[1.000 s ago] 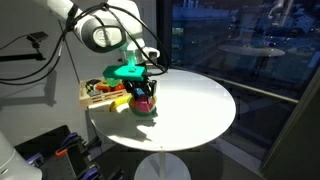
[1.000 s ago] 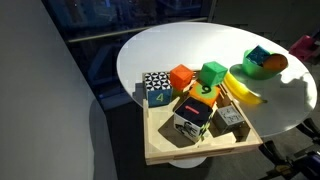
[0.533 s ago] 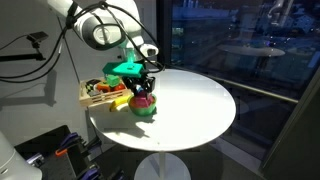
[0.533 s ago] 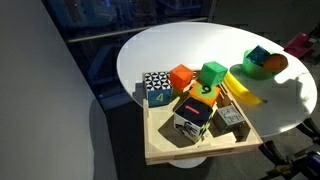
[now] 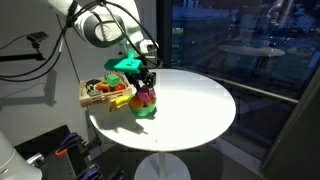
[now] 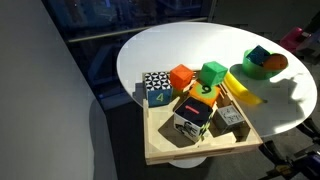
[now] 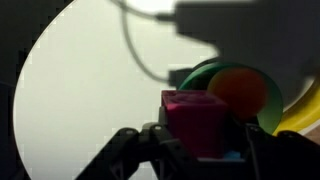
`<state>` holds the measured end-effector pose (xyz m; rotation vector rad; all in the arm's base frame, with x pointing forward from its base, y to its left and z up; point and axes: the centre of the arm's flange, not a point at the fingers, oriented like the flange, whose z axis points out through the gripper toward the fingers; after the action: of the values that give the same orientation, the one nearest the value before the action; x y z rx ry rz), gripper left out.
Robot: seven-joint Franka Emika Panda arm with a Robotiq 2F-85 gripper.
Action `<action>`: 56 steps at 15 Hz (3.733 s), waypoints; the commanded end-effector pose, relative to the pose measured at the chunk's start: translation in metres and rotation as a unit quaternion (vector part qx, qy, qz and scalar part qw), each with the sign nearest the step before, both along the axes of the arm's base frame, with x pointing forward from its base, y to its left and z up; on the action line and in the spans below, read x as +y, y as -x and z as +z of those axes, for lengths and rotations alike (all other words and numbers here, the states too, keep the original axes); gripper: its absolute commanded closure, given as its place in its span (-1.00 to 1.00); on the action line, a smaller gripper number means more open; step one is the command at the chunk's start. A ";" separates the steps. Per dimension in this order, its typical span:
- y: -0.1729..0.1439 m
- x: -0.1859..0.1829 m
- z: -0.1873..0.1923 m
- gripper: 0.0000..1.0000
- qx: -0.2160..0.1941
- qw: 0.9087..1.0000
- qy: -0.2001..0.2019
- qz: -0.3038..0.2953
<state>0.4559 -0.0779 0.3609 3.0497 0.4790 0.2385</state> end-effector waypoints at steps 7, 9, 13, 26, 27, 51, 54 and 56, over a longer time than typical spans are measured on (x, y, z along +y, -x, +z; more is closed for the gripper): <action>-0.025 0.002 -0.006 0.38 -0.022 0.999 0.009 -0.038; -0.025 0.002 -0.012 0.38 -0.021 0.999 0.012 -0.039; -0.023 0.005 -0.025 0.38 -0.017 0.999 0.019 -0.032; -0.001 0.022 -0.032 0.33 -0.048 0.998 0.042 -0.007; 0.001 0.023 -0.032 -0.62 -0.050 0.998 0.044 -0.006; -0.009 0.008 -0.013 -1.00 -0.003 0.995 0.003 -0.097; -0.018 0.004 -0.006 -1.00 0.013 0.993 -0.003 -0.117; -0.026 0.002 -0.002 -1.00 0.027 0.991 -0.004 -0.128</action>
<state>0.4643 -0.0707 0.3482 3.0659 0.1664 0.2042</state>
